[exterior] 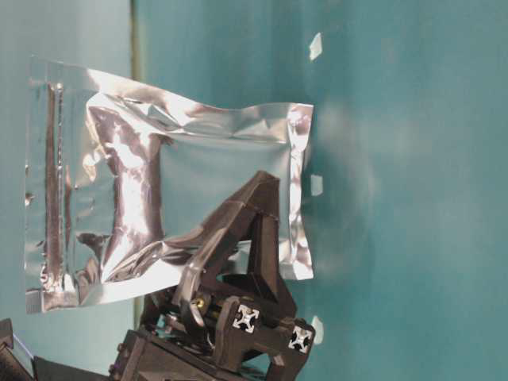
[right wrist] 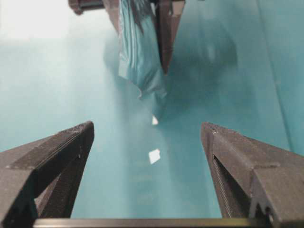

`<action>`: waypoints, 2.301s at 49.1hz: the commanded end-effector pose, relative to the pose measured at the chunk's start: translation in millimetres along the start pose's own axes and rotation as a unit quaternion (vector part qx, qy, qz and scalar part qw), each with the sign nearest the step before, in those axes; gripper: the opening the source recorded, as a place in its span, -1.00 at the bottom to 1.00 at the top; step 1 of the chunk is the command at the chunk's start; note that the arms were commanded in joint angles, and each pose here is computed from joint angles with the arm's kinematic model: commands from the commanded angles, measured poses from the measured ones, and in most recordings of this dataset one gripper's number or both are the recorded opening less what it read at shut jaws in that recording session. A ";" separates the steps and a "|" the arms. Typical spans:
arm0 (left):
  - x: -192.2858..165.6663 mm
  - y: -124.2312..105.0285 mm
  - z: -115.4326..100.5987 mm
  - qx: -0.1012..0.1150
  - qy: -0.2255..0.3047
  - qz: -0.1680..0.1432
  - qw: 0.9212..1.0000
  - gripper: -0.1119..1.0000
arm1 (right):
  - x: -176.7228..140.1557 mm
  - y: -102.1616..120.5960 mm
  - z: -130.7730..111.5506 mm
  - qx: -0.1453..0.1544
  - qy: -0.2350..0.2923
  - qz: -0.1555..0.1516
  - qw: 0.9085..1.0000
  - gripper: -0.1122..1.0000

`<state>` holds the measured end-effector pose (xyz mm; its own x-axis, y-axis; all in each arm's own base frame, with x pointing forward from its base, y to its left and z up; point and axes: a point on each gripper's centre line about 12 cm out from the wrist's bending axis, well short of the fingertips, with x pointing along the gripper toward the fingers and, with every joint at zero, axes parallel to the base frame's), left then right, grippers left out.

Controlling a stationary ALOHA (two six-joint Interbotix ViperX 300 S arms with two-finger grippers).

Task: Hand over the silver zip bag and make it stand upright.
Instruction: 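Hold the bag upright on the table with the left gripper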

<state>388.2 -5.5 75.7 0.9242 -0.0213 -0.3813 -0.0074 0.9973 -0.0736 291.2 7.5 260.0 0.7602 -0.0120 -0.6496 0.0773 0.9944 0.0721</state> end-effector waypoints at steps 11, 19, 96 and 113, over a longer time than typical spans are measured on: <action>0.6 -3.2 -0.1 0.002 0.003 -0.004 1.000 -0.23 | -3.6 1.0 3.6 0.004 -0.011 0.003 1.000 0.94; 0.6 -3.2 -0.1 0.001 0.003 -0.004 1.000 -0.23 | -2.8 1.1 3.0 0.004 -0.016 0.004 1.000 0.94; 0.9 -1.5 0.5 0.000 0.002 -0.002 1.000 -0.23 | -0.5 0.3 -2.2 0.005 -0.015 0.004 1.000 0.94; 0.9 -2.1 0.5 0.001 0.002 -0.003 1.000 -0.23 | -0.5 0.3 -2.2 0.005 -0.015 0.004 1.000 0.94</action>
<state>388.6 -4.9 76.0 0.9248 -0.0199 -0.3799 -0.0088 0.9972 -0.0736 288.9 7.9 252.0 0.7630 -0.0084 -0.6463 0.0734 0.9946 0.0737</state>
